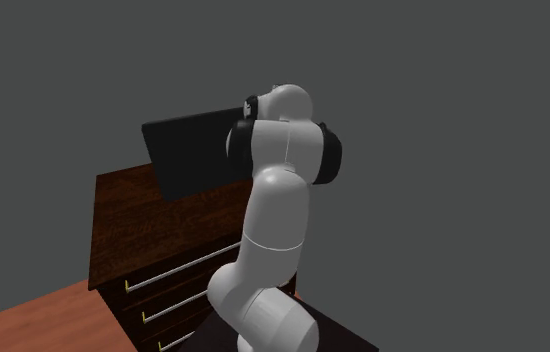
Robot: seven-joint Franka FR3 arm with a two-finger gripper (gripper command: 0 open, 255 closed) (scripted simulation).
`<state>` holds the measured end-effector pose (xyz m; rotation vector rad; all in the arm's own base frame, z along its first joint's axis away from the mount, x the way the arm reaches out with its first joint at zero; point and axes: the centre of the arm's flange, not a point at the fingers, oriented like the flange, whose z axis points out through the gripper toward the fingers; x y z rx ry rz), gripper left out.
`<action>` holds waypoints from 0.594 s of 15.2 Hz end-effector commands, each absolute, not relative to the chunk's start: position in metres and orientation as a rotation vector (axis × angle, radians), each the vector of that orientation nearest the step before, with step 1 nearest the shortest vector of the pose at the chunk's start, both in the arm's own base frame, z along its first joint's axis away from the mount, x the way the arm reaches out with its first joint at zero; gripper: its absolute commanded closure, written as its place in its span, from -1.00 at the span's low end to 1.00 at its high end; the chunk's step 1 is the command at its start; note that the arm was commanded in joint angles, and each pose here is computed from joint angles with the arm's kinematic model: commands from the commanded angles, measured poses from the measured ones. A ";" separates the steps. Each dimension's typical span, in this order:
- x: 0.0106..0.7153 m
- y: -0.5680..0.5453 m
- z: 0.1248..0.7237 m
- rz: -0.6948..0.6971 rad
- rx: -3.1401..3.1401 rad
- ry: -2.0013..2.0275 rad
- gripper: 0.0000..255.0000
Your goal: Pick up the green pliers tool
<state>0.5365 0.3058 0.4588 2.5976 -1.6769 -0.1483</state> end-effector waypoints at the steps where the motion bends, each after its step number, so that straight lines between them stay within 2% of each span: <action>1: 0.530 0.286 0.438 -0.144 2.547 -1.771 -1.00; 9: 0.530 0.286 0.398 -0.144 2.547 -1.771 -1.00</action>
